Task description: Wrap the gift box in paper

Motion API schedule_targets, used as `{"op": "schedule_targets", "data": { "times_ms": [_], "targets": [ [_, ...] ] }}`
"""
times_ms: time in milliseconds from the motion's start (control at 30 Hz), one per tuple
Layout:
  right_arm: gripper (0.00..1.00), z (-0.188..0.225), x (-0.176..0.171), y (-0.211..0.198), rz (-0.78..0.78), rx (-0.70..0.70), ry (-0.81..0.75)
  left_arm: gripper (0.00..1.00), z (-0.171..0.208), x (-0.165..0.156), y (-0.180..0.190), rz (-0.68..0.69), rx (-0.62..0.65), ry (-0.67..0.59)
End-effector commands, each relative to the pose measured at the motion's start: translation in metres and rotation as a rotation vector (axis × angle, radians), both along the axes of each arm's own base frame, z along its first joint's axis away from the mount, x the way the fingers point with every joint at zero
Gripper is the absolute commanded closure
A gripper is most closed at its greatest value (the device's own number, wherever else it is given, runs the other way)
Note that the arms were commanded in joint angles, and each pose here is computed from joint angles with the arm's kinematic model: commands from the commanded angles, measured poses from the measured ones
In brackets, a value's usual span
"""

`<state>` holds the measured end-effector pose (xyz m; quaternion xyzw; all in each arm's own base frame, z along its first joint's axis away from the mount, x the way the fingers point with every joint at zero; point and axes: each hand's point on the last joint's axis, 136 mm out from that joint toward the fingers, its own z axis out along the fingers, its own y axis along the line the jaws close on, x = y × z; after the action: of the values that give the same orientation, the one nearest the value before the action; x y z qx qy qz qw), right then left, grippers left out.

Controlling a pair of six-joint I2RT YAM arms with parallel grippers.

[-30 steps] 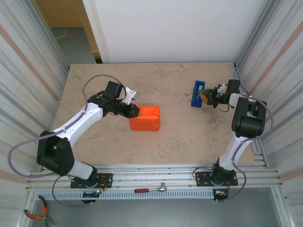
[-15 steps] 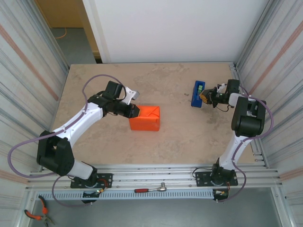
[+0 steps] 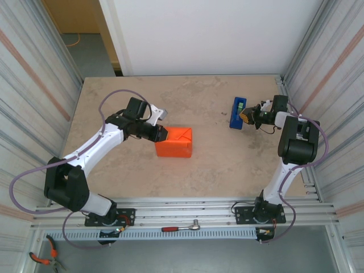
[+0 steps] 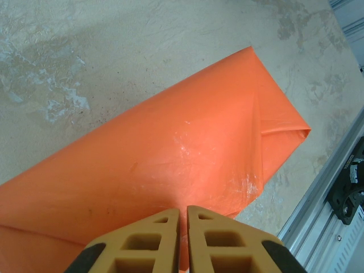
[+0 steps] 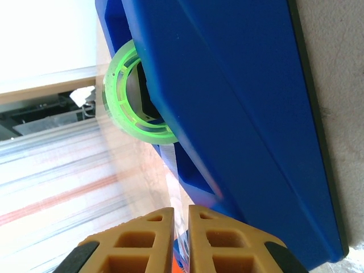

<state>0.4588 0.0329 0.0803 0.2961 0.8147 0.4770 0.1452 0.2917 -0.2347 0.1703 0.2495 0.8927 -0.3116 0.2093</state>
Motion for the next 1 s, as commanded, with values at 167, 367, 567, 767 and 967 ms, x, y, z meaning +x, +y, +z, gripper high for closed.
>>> {"op": "schedule_targets", "data": {
  "times_ms": [167,367,567,767,967],
  "targets": [
    [0.95,0.006,0.002,0.013,0.056,0.034,-0.021,0.87,-0.033,-0.020,0.007,-0.019,0.069,0.105],
    [1.00,0.016,0.001,0.015,0.047,0.051,-0.040,0.87,-0.033,-0.020,0.007,-0.019,0.069,0.103],
    [1.00,0.041,0.000,0.022,0.034,0.075,-0.091,0.87,-0.035,-0.020,0.008,-0.017,0.076,0.108],
    [1.00,0.060,-0.005,0.031,0.044,0.068,-0.122,0.87,-0.038,-0.022,0.007,-0.020,0.083,0.116],
    [1.00,0.064,-0.014,0.032,0.028,0.070,-0.117,0.87,-0.040,-0.022,0.007,-0.023,0.089,0.119]
  ]
}}
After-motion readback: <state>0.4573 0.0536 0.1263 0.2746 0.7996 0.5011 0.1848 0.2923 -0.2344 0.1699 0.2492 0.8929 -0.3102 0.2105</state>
